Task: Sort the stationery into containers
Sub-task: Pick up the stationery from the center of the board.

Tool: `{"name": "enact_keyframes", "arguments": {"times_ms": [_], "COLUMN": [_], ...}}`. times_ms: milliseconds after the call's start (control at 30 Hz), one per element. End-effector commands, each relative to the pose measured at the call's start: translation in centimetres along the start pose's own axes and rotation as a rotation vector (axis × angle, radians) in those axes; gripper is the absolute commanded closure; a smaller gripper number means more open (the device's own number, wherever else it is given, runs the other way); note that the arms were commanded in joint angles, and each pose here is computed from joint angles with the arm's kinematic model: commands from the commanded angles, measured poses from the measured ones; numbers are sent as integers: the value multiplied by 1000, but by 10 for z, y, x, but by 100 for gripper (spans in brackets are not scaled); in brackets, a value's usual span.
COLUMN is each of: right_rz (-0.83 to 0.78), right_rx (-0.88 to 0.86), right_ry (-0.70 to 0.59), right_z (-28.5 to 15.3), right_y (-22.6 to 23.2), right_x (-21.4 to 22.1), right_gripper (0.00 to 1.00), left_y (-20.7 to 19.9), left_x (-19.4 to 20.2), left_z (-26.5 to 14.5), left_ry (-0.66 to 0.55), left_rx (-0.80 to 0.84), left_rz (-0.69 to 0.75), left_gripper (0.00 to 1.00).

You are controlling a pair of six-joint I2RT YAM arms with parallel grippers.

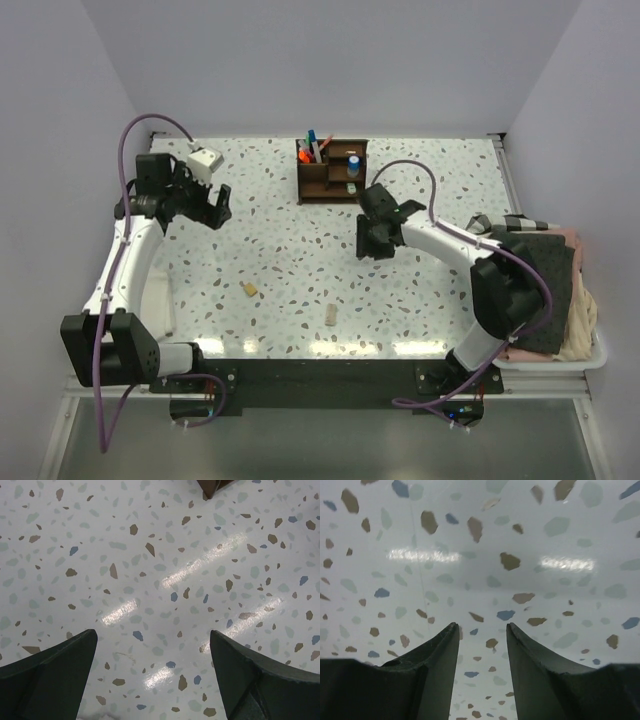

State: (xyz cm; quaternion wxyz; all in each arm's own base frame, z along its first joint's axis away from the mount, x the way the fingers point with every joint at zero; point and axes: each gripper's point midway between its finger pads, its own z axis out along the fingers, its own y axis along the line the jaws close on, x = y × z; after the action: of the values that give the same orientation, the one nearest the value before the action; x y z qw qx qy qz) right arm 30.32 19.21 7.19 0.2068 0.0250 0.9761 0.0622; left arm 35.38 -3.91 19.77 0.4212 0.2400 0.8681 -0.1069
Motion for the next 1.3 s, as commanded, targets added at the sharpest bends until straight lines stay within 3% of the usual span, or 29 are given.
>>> {"name": "enact_keyframes", "arguments": {"times_ms": [0,67,133,267,367,400,467,500,600,700,800,900,1267], "right_rz": [-70,-154,-344,-711,-1194,-1460,-1708,-1912,-2312,-2597,-2751,-2798,-2765], "right_rx": [-234,-322,-528,-651,-836,-888,-867,-881,-813,-777,-806,-898,-1143], "right_ry": [65,115,164,129,120,98,61,18,-36,-144,-320,-437,-355], "right_z": [-12,-13,-28,-59,-89,-96,-95,-95,-77,-61,-51,-51,-33], "right_y": [64,84,110,115,110,98,84,78,68,73,85,96,106], "right_x": [34,52,66,64,72,74,69,66,62,64,71,83,109], "right_gripper": [53,52,52,50,51,51,50,50,51,52,51,51,53], "left_y": [1,1,0,-10,-14,-15,-15,-14,-13,-12,-13,-13,-7], "left_x": [10,14,12,19,16,11,6,4,1,-2,0,7,25], "left_z": [-9,-11,-12,-13,-20,-26,-32,-36,-43,-48,-52,-54,-56], "left_ry": [29,30,7,-10,-35,-55,-76,-86,-94,-107,-112,-97,-42], "left_rx": [-24,-31,-41,-17,-21,-28,-42,-55,-82,-103,-118,-123,-146], "left_rz": [26,35,46,38,39,49,62,71,67,59,47,36,21], "left_gripper": [0,0,0,0,0,0,0,0,0,0,0,0,0]}}
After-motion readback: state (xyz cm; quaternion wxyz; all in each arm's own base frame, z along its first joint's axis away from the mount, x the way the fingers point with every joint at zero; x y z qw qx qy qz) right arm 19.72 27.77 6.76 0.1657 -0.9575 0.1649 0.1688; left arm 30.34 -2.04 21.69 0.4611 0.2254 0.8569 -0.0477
